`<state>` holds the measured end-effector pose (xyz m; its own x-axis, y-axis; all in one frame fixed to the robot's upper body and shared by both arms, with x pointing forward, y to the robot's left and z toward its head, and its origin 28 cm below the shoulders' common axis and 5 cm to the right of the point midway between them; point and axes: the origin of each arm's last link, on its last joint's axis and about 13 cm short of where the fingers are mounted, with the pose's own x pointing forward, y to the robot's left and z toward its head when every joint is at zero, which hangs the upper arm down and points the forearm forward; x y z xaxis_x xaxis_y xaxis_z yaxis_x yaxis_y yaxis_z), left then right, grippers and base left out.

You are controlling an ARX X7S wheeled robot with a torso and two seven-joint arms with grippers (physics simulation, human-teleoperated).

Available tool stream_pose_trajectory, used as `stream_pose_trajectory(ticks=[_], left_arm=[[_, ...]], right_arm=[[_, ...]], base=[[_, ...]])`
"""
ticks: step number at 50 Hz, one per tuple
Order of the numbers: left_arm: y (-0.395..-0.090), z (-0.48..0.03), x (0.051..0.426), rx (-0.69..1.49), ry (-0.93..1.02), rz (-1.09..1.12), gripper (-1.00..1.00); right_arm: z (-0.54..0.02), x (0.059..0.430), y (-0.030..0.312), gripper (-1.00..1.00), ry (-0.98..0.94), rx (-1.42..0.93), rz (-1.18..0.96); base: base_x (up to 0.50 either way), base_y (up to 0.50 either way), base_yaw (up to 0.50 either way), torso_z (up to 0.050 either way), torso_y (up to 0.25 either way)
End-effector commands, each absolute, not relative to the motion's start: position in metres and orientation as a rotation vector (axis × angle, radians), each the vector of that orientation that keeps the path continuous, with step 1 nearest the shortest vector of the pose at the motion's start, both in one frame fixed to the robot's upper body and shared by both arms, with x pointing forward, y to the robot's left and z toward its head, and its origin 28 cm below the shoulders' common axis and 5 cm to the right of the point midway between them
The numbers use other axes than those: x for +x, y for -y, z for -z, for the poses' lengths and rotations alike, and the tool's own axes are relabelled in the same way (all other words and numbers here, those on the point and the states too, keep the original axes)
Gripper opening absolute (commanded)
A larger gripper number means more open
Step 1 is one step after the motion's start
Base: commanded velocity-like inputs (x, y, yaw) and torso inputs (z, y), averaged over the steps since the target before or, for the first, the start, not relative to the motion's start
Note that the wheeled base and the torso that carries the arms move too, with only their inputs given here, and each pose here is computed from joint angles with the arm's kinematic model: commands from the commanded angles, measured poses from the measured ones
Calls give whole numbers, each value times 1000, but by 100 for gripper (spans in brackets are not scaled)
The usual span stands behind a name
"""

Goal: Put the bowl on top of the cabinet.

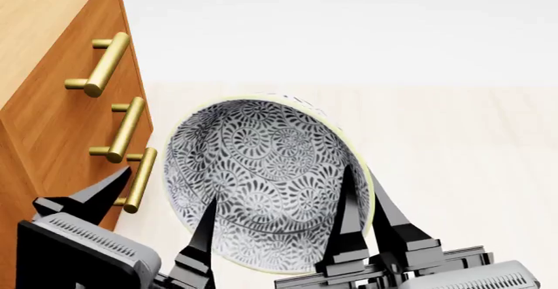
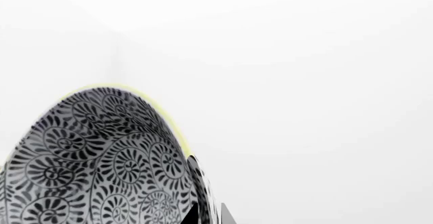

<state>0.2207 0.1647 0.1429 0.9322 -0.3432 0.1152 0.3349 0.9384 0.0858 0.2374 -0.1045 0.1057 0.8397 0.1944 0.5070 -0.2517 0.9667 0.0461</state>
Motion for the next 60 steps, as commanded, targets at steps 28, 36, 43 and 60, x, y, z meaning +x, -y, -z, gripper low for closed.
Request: stream_pose_trajectory(ticks=[28, 36, 43, 60], left_arm=[[-161, -139, 235, 56, 94, 374, -100], [-161, -139, 235, 59, 96, 377, -100], [-161, -138, 234, 59, 97, 379, -100], [-162, -139, 234, 61, 102, 377, -100]], right_arm=[[-106, 236, 102, -100, 540, 95, -245], [-106, 237, 102, -100, 539, 93, -244], [-106, 237, 102, -100, 539, 94, -240], [-104, 239, 102, -100, 526, 89, -217]], base=[[0, 0, 0, 0, 0], [0, 0, 0, 1, 1], [0, 0, 0, 0, 0], [0, 0, 0, 0, 0]])
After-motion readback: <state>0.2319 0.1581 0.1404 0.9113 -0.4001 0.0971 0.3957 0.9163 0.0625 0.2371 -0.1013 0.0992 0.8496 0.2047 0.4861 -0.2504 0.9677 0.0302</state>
